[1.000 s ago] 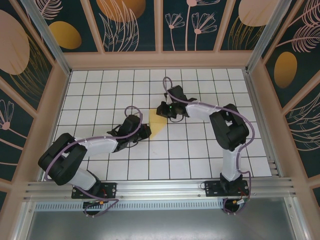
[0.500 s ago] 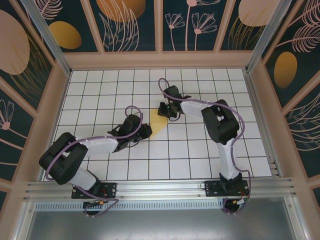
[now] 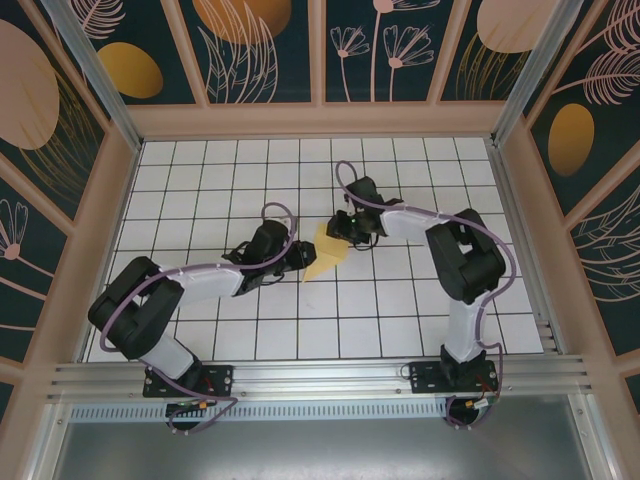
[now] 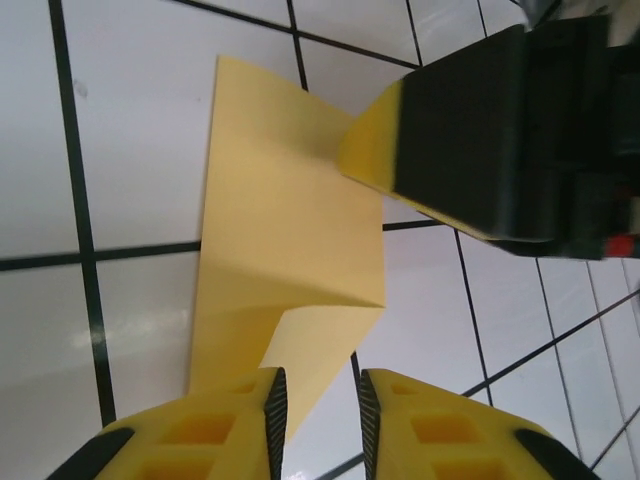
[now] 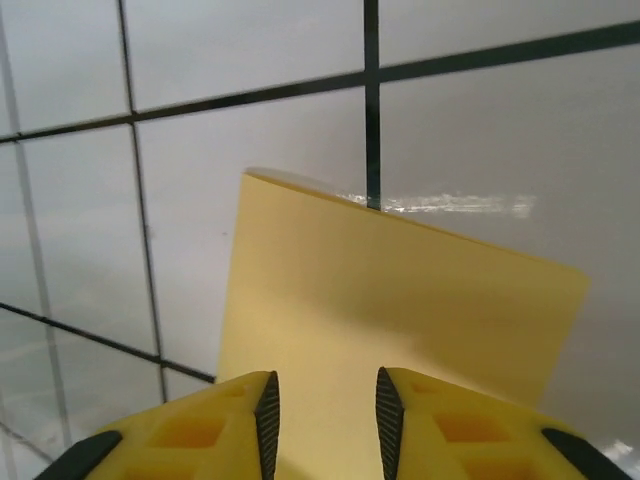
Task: Fold a paper plane with a square sheet of paper (pick it up from the middle)
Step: Rotate the paper at the center of the table, then fourth fold the wing at the center of the table.
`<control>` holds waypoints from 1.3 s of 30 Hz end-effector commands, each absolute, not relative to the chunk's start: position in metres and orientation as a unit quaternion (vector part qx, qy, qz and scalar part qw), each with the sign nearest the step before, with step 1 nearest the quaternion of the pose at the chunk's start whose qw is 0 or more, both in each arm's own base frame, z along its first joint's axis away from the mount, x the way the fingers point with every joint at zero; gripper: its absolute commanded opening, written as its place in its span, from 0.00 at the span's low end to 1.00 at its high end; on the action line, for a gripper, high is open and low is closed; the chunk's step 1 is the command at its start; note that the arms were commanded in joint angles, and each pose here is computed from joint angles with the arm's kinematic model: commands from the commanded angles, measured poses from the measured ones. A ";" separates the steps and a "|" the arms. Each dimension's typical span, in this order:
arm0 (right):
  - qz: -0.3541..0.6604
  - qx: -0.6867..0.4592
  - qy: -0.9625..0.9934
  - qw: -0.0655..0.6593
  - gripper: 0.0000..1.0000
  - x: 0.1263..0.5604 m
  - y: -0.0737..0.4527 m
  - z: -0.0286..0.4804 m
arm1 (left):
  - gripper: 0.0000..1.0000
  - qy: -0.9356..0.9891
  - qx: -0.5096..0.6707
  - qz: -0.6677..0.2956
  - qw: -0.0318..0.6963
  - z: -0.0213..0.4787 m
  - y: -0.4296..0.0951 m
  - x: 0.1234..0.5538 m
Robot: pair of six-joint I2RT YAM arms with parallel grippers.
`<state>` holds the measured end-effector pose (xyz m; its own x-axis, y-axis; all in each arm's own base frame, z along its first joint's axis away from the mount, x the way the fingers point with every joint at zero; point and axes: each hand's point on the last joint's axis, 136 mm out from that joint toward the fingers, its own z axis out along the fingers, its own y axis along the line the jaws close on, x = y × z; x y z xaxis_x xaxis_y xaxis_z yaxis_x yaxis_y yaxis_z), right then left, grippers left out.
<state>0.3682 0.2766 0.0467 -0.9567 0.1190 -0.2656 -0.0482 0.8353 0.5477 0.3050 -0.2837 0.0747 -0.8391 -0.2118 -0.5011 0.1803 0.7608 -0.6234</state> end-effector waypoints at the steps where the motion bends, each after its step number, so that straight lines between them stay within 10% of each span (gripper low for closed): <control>1: 0.347 -0.003 0.922 0.173 0.39 0.369 0.274 0.081 | 0.35 0.892 0.031 -0.323 0.313 0.076 -0.287 0.316; 19: 0.447 -0.024 0.878 0.172 0.57 0.327 0.247 0.102 | 0.34 0.881 0.162 -0.319 0.311 0.047 -0.308 0.317; 39: 0.458 0.012 0.874 0.163 0.57 0.315 0.236 0.097 | 0.04 0.853 0.173 -0.359 0.336 0.064 -0.304 0.315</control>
